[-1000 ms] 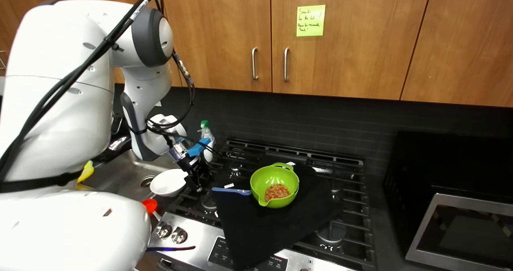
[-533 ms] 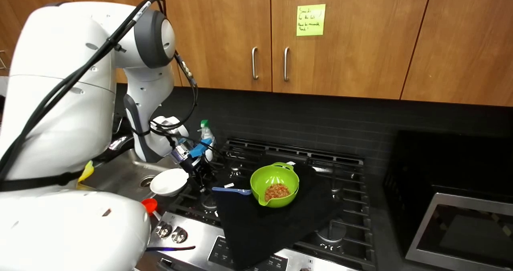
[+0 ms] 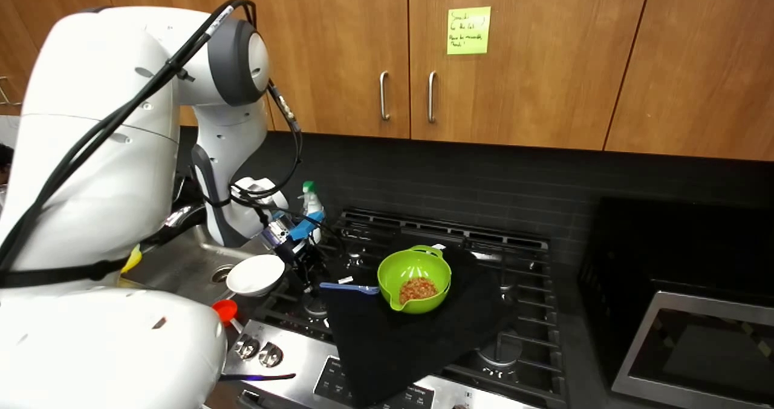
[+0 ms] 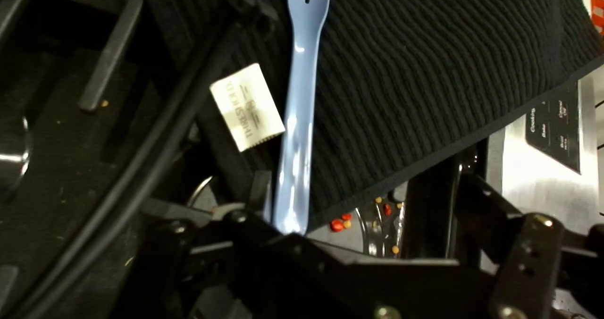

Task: Use the blue fork to stir the contents in the light green bowl.

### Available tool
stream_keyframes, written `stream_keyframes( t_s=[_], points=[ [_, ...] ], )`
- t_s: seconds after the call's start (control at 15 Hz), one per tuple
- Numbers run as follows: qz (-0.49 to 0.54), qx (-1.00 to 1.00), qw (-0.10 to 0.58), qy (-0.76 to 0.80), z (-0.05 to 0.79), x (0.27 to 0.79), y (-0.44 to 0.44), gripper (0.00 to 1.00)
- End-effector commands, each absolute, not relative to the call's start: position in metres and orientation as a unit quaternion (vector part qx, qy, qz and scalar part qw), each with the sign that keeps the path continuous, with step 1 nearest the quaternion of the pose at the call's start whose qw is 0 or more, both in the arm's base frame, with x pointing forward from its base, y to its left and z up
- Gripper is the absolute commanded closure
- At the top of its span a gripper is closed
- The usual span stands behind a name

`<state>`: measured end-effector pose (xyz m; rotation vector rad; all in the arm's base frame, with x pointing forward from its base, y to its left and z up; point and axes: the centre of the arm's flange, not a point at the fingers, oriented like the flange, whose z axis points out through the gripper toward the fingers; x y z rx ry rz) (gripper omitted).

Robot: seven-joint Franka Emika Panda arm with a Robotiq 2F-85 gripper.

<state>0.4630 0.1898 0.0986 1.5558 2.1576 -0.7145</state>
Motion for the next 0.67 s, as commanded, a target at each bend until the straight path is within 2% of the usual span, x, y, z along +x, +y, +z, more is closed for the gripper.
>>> stream_keyframes(
  t_s=[0.0, 0.6],
  points=[
    [-0.244, 0.551, 0.193, 0.774, 0.0932, 0.4713, 0.1935, 0.0],
    [-0.244, 0.555, 0.189, 0.772, 0.0932, 0.4698, 0.1968, 0.0]
  ],
)
